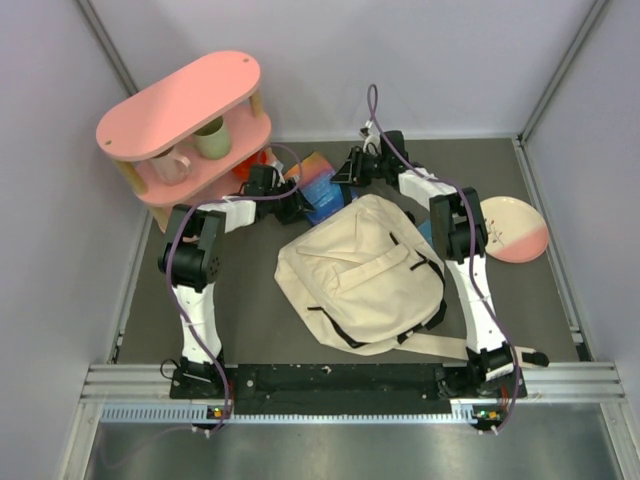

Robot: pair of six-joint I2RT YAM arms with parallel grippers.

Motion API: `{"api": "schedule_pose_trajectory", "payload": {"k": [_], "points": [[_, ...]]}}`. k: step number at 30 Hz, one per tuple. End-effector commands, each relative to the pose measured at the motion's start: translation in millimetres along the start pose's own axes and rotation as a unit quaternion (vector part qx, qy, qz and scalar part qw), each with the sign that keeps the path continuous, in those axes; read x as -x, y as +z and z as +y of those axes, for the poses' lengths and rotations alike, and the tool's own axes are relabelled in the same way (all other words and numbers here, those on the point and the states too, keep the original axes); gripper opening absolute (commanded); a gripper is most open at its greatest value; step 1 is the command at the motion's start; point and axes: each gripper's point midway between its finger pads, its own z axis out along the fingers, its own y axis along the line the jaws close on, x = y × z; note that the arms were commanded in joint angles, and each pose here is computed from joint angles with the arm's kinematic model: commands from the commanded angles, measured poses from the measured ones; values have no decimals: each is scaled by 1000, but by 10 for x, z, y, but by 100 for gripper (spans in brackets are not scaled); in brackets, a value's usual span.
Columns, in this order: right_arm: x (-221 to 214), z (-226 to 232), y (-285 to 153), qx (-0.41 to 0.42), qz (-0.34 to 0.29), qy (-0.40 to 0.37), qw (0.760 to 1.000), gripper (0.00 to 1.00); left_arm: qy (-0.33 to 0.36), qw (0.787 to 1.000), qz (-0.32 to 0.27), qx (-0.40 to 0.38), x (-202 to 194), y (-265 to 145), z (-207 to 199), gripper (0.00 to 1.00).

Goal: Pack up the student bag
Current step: Pick up the book from the center of the board.

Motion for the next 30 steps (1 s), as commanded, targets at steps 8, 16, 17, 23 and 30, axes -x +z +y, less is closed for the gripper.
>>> {"api": "schedule_pose_trajectory", "payload": {"k": [8,16,17,23,30], "points": [[-105,924,-11,78,42,-37,995,16,69,988,-48,-131,372,-105,-842,49],[307,1306,-229,73,-38,-76,994,2,102,986,-72,-114,436,-349,-920,65],[370,1347,-267,79,-53,-74,993,2,108,984,-82,-113,449,-454,-965,68],[739,1818,-618,117,-110,-72,984,3,136,978,-129,-89,487,-900,-1050,75],[822,2074,-903,111,-149,-81,979,0,141,976,-146,-80,368,-1211,-1051,77]]}}
